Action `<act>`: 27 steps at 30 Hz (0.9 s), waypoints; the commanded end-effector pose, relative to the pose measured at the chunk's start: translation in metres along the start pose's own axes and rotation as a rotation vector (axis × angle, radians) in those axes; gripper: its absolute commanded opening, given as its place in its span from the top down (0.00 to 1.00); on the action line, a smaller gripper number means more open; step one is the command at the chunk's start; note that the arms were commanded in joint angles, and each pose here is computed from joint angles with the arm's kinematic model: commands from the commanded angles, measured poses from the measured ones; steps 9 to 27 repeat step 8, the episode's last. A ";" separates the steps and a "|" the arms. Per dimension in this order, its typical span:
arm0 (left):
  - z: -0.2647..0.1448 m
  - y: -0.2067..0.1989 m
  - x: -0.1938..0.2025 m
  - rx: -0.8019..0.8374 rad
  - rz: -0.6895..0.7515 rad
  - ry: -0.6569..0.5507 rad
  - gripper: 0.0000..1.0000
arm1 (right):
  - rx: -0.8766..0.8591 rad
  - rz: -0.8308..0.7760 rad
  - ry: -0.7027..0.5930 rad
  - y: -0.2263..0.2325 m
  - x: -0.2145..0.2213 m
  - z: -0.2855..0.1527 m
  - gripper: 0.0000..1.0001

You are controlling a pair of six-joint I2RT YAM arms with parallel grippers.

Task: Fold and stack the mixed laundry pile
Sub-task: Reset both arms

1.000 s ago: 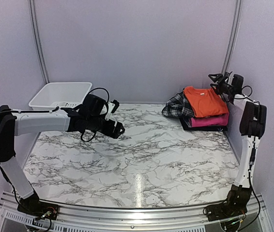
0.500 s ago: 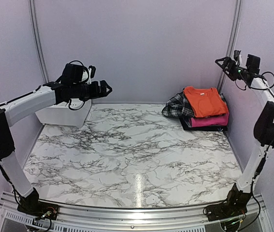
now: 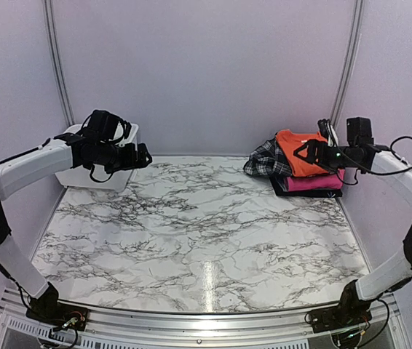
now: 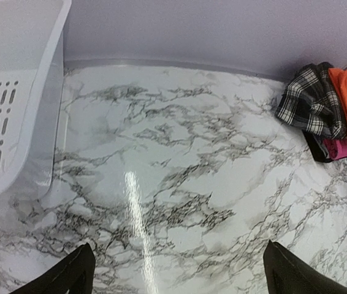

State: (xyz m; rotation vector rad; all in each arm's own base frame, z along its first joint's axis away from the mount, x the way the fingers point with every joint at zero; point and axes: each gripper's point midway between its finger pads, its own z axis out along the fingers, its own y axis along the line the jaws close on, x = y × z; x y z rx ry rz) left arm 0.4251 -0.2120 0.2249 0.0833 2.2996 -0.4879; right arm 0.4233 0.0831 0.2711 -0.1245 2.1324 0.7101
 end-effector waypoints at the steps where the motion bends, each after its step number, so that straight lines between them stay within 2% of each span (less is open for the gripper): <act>1: -0.017 0.020 0.032 -0.060 -0.045 0.049 0.01 | 0.003 -0.084 -0.003 0.024 0.033 -0.014 0.02; 8: -0.022 0.043 0.097 -0.086 -0.096 0.136 0.01 | -0.010 -0.085 0.063 0.027 0.099 -0.022 0.01; 27: -0.022 0.043 0.097 -0.086 -0.096 0.136 0.01 | -0.010 -0.085 0.063 0.027 0.099 -0.022 0.01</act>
